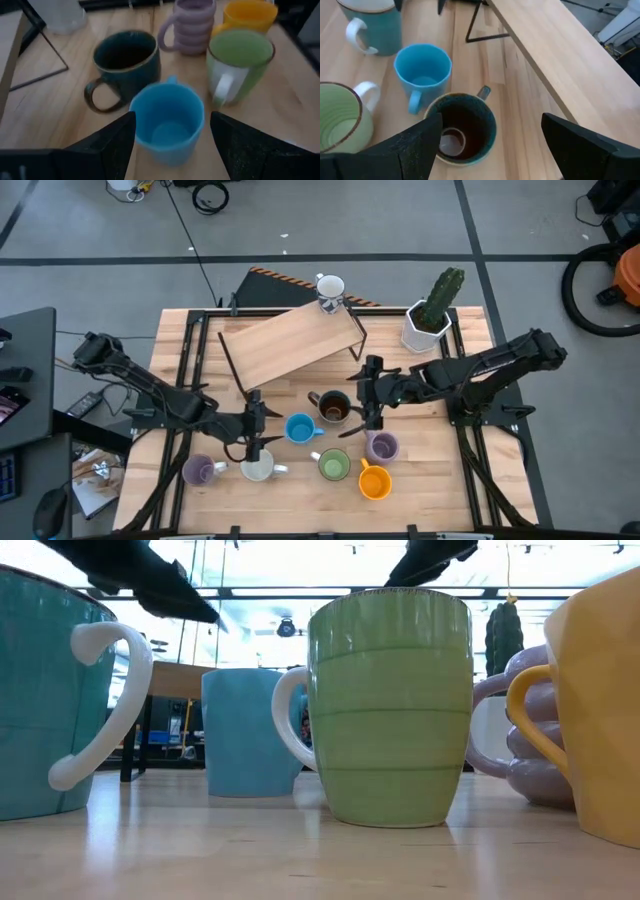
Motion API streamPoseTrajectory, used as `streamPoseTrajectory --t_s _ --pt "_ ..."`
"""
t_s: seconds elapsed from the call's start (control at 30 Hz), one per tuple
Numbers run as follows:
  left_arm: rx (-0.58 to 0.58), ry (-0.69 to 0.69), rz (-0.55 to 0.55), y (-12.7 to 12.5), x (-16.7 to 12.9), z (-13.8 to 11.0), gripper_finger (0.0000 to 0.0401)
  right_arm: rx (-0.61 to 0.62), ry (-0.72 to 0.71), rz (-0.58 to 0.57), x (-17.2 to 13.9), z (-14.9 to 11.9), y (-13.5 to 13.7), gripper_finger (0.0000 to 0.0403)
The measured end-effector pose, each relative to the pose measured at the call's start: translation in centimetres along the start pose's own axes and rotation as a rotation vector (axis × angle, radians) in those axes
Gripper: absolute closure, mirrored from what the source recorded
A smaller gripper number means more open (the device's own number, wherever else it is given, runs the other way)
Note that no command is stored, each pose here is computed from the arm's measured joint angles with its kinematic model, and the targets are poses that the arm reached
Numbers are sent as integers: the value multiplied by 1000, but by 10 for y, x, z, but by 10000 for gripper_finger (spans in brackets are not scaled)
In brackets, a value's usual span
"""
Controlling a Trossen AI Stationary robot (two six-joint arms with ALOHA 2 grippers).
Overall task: Place coffee mugs
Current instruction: Put the light blue mug on the shelf
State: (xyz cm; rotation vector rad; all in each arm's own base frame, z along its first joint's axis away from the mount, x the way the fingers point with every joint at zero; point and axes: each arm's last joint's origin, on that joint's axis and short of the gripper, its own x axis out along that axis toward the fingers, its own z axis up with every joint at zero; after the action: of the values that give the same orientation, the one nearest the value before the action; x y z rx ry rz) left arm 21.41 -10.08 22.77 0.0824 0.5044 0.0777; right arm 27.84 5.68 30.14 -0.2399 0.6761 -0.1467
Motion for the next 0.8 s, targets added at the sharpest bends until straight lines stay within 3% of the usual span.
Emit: streamPoseTrajectory --t_s 0.2,0.33,0.57,0.8 --pt "51 166 19 7 -8 15 138 -10 4 -3 -15 -2 -7 56" --pt "27 223 -8 13 -3 23 138 -10 5 -15 -20 -3 -9 56" --pt "144 322 -15 11 9 15 139 -2 60 -26 -20 -9 -9 56" --pt "180 402 -27 8 16 31 139 -4 65 -28 -20 -9 -9 56"
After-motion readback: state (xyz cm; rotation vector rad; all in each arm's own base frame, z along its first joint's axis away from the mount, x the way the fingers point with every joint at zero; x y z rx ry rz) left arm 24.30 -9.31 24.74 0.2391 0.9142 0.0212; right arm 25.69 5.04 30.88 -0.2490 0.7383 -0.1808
